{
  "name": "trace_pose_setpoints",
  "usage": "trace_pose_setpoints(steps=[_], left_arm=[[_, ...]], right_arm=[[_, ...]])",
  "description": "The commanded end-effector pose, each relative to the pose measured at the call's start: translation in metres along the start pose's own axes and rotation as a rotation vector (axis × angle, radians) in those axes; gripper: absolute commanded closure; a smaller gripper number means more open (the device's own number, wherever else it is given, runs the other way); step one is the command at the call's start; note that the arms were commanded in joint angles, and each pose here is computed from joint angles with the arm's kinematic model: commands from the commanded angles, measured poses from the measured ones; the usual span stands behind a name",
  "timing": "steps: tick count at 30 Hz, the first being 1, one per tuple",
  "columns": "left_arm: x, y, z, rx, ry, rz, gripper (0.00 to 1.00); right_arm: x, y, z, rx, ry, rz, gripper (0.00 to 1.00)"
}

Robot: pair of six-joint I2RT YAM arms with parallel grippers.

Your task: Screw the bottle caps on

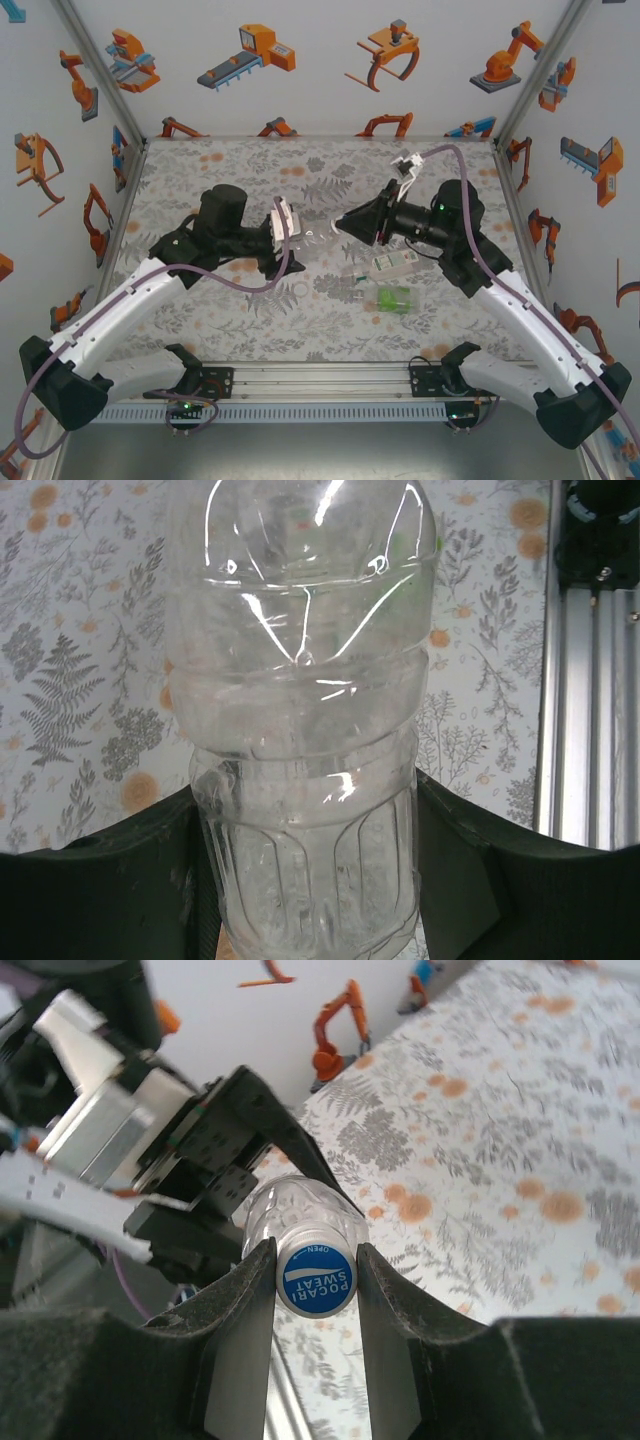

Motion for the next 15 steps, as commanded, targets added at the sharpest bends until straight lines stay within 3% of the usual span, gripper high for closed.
trace_pose_setpoints(steps=[1, 7, 11, 13, 15], left_arm=[[-0.023, 0.001, 0.011, -0.089, -0.037, -0.092, 1.0], [-0.025, -0.003, 0.018, -0.123, -0.031, -0.08, 1.0], [-0.024, -0.005, 0.018, -0.119, -0.039, -0.077, 1.0], [-0.023, -0.005, 0.018, -0.122, -0.039, -0.072, 1.0], [-0.021, -0.006, 0.018, -0.118, -0.039, -0.065, 1.0]], right_arm=[[0.015, 0.007, -0.02, 0.254, -0.336, 0.048, 1.0], [0.023, 0.001, -0.029, 0.394, -0.639, 0.1, 1.0], [0.039, -0.002, -0.035, 0.507, -0.94, 0.162, 1.0], [0.046, -0.008, -0.035, 0.501, -1.073, 0.159, 1.0], [0.042, -0.018, -0.032, 0.456, -1.098, 0.142, 1.0]])
Point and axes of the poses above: each hand's point on the last joint's axis, 136 mm out from that joint toward the fingers, its own y axis back along the fingers, its own z axis along the line the jaws close on, x = y × z, the point moved 6 cm from there along y, back along the fingers, and after that the axes turned 13 degrees about y, right-handed, at the moved point
